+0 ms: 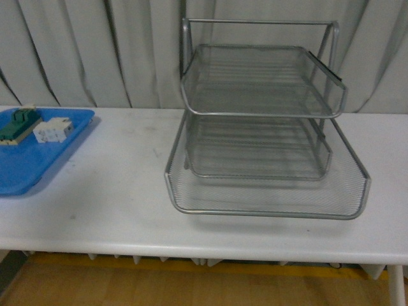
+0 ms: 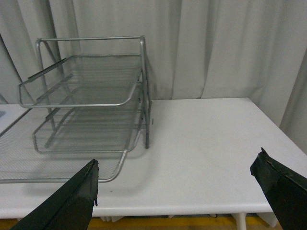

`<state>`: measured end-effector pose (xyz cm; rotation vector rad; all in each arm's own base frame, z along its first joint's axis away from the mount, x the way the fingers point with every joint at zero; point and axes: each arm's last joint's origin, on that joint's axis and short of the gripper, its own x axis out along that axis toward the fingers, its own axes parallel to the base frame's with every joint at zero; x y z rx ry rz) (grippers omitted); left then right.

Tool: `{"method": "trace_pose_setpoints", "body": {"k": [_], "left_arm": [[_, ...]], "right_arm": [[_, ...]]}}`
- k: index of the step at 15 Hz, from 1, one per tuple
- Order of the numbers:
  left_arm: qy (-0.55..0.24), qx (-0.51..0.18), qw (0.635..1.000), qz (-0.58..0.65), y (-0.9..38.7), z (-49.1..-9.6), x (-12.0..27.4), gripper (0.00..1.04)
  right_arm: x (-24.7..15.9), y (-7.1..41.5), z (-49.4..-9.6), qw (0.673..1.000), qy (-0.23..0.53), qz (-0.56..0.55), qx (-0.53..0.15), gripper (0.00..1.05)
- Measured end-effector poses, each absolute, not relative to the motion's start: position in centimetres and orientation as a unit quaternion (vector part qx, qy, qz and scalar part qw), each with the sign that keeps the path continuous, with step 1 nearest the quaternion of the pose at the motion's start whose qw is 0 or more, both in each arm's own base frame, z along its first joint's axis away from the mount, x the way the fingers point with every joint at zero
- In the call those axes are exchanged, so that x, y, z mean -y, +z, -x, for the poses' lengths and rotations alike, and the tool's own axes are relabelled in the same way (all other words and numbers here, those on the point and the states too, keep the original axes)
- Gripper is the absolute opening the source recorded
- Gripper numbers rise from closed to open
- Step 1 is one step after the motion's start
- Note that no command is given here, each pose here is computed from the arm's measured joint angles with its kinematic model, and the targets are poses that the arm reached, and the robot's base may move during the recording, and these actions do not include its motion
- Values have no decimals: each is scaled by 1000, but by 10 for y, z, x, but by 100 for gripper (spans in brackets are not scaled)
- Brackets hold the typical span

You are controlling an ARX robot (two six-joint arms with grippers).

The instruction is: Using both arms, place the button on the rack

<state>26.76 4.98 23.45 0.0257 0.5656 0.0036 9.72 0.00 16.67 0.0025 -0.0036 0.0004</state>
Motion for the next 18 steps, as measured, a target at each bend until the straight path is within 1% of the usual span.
{"method": "trace_pose_setpoints", "body": {"k": [3, 4, 5, 7, 9, 11, 13, 15, 18], "left_arm": [[0, -279, 960, -13, 235, -268, -49, 35], [-20, -271, 962, -24, 235, -270, -46, 35], [-70, -250, 965, -51, 237, -277, -33, 35], [-145, -251, 954, -80, 228, -303, 0, 34], [-226, -269, 931, -100, 213, -334, 44, 35], [-300, -291, 901, -118, 199, -358, 94, 34], [-340, -291, 880, -159, 186, -370, 136, 34], [-352, -305, 865, -188, 168, -380, 155, 34], [-341, -318, 857, -218, 144, -399, 164, 34]], "right_arm": [[0, 167, -97, 1000, 0, -1, 3, 98], [0, 167, -97, 1000, -2, -1, 1, 98], [0, 167, -97, 1000, -2, -1, 2, 98], [0, 167, -97, 1000, -2, -1, 2, 98], [0, 167, -97, 1000, -2, -1, 2, 98], [0, 167, -97, 1000, -2, -1, 2, 98], [0, 167, -97, 1000, -2, -1, 2, 98], [0, 167, -97, 1000, -2, -1, 2, 98], [0, 167, -97, 1000, -2, -1, 2, 98]]}}
